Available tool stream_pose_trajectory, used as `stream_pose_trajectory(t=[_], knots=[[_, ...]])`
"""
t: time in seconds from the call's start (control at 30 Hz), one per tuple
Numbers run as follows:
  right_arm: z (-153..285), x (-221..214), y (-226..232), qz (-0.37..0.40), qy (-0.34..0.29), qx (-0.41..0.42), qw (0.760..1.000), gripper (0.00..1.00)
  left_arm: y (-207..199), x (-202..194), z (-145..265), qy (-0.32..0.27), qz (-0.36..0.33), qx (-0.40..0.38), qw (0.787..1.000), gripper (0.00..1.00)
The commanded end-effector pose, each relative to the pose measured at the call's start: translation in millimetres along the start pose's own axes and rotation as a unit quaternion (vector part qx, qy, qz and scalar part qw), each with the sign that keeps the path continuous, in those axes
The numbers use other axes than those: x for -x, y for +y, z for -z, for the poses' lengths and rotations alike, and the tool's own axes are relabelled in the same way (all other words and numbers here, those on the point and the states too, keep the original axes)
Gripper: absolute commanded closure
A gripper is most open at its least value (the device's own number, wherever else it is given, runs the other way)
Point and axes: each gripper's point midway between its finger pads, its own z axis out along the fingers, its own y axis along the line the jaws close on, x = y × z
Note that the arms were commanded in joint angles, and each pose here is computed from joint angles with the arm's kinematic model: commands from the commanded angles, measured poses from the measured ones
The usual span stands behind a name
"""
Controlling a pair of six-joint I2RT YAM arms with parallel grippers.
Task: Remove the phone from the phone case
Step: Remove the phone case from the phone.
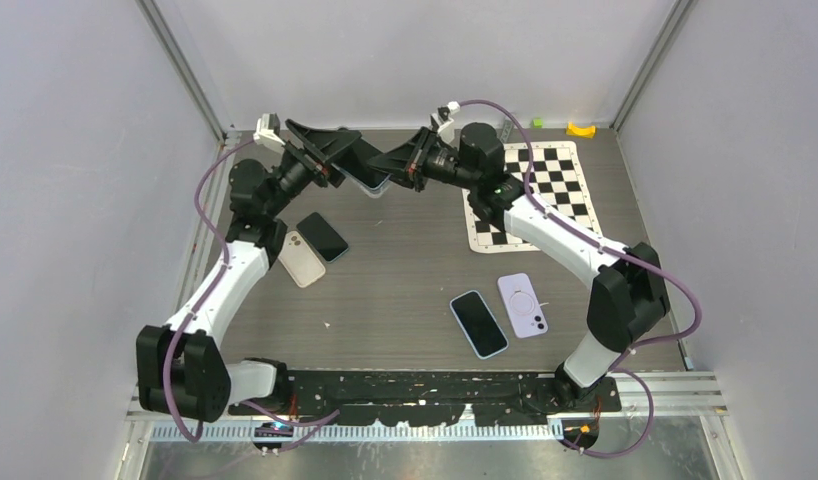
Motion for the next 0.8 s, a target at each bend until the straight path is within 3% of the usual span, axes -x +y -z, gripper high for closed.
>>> stream_pose_trajectory(t=[0.0, 0.23, 0.43, 0.63, 0.77], knots=[[9, 33, 41, -0.024, -0.059, 0.083, 0.995, 0.99, -2, -7, 11, -0.004, -0.086, 0.004, 0.996, 0.09], [14, 51, 32, -0.073, -0.089, 0.095, 0.989, 0.99, 36, -22, 21, 0.015, -0.075, 0.039, 0.996, 0.05], [9, 55, 31, -0.094, -0.081, 0.103, 0.987, 0.99, 52, -29, 16, 0.024, -0.075, 0.054, 0.995, 0.14], [4, 56, 26, -0.103, -0.078, 0.099, 0.987, 0.99, 59, -27, 2, 0.033, -0.067, 0.059, 0.995, 0.16], [3, 56, 28, -0.111, -0.073, 0.105, 0.986, 0.99, 66, -27, -2, 0.034, -0.063, 0.066, 0.995, 0.31]])
